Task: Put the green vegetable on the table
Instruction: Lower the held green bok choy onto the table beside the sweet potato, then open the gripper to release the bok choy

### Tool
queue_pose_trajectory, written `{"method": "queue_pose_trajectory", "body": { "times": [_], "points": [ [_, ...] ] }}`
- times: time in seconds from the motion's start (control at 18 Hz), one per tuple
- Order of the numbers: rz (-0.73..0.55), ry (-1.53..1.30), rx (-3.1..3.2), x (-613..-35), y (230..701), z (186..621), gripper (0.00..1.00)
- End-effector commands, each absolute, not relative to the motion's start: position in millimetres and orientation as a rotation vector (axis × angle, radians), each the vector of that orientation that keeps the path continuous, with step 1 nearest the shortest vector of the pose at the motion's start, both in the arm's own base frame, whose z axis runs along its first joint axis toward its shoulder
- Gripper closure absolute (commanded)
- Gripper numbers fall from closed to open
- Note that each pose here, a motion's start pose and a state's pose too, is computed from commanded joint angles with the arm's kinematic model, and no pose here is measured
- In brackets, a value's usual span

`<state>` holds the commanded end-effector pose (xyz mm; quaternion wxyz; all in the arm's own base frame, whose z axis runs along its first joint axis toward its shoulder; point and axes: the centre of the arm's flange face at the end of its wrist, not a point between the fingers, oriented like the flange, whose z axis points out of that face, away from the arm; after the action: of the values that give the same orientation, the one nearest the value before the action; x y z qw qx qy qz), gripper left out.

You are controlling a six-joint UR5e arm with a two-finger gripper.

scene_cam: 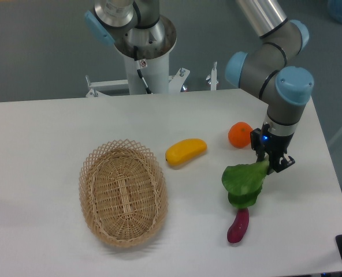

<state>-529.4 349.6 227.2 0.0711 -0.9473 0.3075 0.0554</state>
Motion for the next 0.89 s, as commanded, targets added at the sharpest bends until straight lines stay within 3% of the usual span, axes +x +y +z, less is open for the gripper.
{"method": "queue_pose_trajectory", "body": {
  "times": [0.22,0.28,0.5,0.89],
  "points": [
    [0.165,0.922,-2.849,-527,351,220,0.54],
    [0.163,0.918,-2.85,-527,351,219,0.48],
    [0.183,0.912,-2.85,-529,352,223,0.01],
    [0.282,0.898,-2.844,-537,362,258,0.0]
  ]
}}
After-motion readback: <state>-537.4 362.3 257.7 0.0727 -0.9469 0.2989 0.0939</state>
